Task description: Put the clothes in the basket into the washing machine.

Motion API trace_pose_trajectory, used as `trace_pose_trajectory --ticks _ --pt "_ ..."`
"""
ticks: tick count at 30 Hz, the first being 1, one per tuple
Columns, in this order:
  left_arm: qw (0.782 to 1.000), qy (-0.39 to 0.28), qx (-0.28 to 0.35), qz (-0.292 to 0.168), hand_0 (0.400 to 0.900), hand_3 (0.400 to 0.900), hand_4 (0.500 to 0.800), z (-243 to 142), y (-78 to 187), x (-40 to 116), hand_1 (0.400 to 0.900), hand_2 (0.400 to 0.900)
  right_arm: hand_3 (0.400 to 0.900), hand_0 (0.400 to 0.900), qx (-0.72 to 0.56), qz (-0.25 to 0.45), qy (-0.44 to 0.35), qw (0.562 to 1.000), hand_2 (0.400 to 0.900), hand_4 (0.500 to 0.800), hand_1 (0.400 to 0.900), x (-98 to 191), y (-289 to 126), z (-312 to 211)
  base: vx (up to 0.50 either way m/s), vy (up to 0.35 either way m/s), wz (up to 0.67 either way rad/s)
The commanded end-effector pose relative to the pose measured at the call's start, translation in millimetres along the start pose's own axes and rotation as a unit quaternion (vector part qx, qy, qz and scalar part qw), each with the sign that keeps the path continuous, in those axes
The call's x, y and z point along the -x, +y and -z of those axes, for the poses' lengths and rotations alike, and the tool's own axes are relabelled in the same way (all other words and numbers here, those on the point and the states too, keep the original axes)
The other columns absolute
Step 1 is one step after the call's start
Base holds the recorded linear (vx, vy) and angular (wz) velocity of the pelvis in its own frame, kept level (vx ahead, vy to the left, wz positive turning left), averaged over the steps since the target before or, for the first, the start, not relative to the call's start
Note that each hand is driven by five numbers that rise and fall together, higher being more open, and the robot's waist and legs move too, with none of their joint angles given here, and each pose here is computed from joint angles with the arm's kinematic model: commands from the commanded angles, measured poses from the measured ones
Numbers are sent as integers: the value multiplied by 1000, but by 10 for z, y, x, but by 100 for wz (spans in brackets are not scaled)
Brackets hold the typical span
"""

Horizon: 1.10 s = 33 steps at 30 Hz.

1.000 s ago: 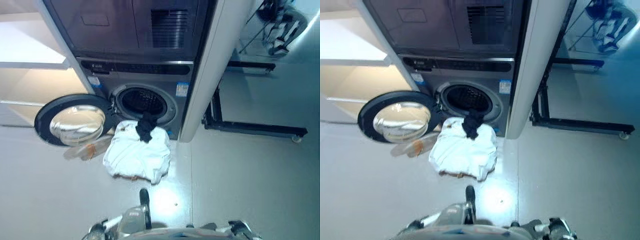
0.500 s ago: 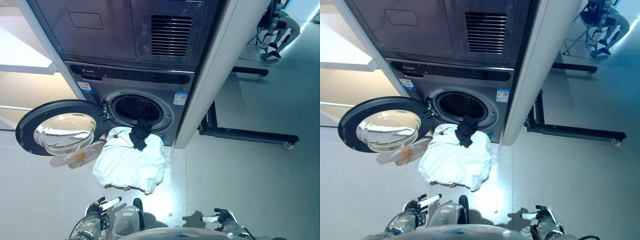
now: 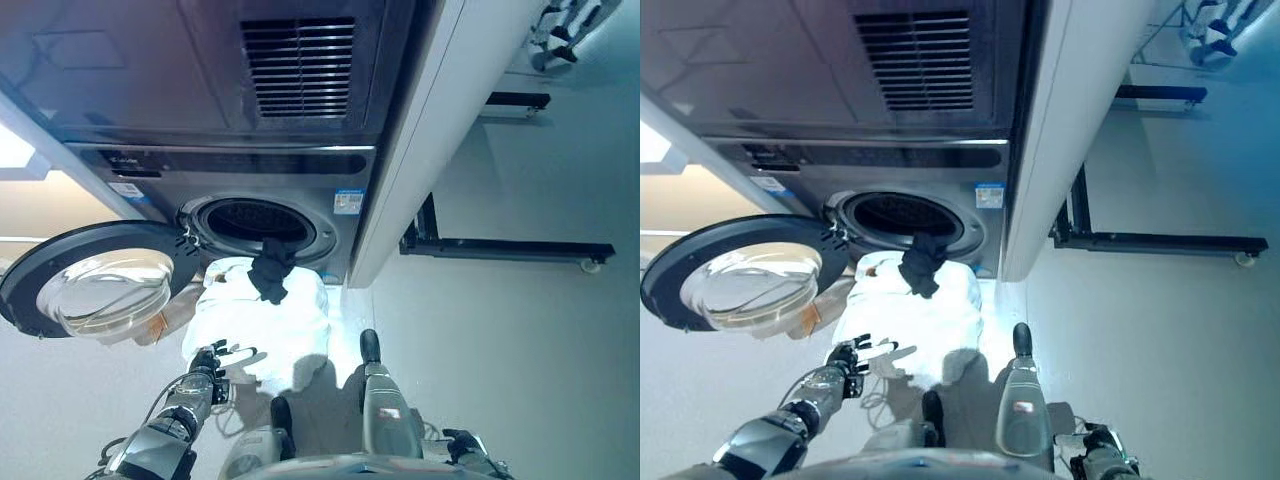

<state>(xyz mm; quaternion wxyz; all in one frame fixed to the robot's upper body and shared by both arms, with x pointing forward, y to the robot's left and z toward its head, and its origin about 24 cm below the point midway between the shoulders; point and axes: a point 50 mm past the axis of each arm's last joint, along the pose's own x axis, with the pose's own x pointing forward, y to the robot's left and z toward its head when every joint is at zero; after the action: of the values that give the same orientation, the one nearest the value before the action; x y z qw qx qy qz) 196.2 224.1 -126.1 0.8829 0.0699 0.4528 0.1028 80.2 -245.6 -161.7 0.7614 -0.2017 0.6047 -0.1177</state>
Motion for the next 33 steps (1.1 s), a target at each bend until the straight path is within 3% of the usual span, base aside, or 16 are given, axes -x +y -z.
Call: trace_pose_trajectory --ticks 1,8,13,21,33 --pt "999 -27 27 -14 900 900 800 -175 122 -16 900 900 900 900 25 60 -19 998 900 800 900 -49 -366 -44 57 -15 1" --pt "987 -145 63 -26 900 900 800 -874 15 -1 900 900 900 900 29 79 -87 993 900 800 900 -55 -571 -494 -126 66 0" --pt "969 -221 98 -58 900 900 800 -1464 98 90 900 900 900 900 39 84 -112 989 900 800 900 -40 -643 -692 -155 82 -3" --pt "923 -304 172 -163 900 900 800 -2282 521 363 900 900 900 900 36 93 -148 984 900 800 900 6 -700 -986 -143 -8 6" --pt "865 -387 217 -235 900 900 800 -2850 799 739 900 900 900 900 16 90 -168 982 900 800 900 21 -706 -1042 -52 -40 7"
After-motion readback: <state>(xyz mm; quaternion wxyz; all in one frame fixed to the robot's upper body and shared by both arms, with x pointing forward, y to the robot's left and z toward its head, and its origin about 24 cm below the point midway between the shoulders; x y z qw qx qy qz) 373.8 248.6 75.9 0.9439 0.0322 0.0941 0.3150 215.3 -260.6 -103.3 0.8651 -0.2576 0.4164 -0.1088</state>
